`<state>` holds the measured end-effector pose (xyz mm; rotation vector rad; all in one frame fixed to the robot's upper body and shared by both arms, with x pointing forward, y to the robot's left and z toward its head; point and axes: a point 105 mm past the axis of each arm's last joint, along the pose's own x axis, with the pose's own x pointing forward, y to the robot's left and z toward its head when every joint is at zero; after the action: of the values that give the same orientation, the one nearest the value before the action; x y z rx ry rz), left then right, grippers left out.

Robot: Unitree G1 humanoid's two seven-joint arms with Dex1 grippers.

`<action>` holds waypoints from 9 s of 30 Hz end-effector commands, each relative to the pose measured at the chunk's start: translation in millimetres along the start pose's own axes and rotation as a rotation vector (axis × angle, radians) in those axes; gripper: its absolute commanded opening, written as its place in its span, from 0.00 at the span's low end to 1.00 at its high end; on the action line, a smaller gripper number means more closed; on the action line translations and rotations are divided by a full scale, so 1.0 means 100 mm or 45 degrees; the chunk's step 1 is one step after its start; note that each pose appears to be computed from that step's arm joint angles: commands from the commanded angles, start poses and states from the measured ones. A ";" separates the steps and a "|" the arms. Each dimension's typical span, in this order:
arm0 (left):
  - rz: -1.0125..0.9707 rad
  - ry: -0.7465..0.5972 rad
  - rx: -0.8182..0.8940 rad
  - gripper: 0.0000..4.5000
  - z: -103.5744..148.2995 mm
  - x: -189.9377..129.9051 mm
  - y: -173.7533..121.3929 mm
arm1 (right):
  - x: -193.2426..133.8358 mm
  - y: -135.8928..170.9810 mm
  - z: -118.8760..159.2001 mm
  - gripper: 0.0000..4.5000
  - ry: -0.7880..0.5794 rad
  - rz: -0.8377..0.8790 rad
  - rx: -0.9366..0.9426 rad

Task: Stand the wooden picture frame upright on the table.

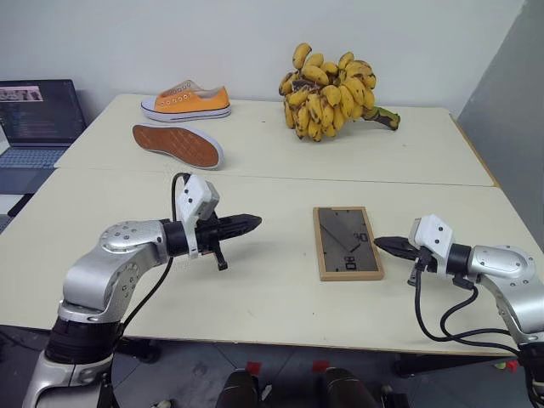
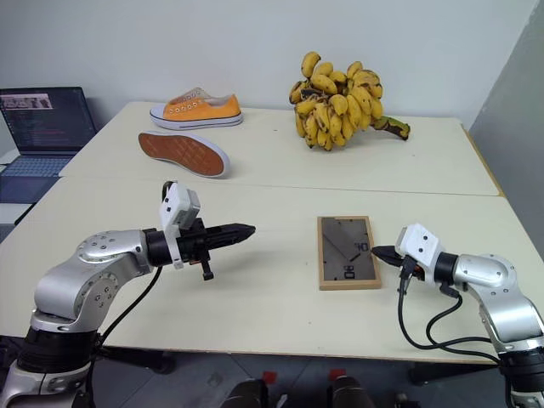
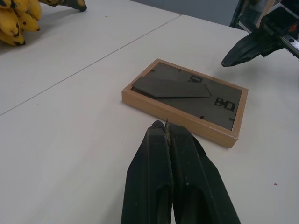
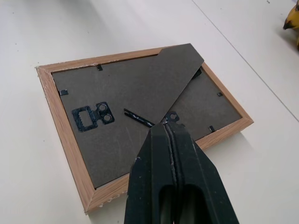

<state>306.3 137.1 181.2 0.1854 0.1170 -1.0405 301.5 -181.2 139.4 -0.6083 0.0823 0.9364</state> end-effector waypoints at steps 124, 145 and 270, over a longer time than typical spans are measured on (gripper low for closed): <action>-0.284 0.508 -0.895 0.88 -0.50 0.91 -0.08 | 0.13 0.16 -0.43 0.00 0.267 -0.392 -0.046; -0.351 0.461 -0.998 0.88 -0.42 1.12 -0.13 | 0.74 0.24 -0.17 0.00 0.127 -0.381 -0.013; -0.275 -0.216 -0.451 0.29 0.77 1.05 0.39 | 0.14 -0.45 1.66 0.75 -0.563 -0.594 0.513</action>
<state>392.6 54.9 214.1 -0.2578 0.2632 -1.2002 322.2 -101.4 281.9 -0.0192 -0.1980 0.5634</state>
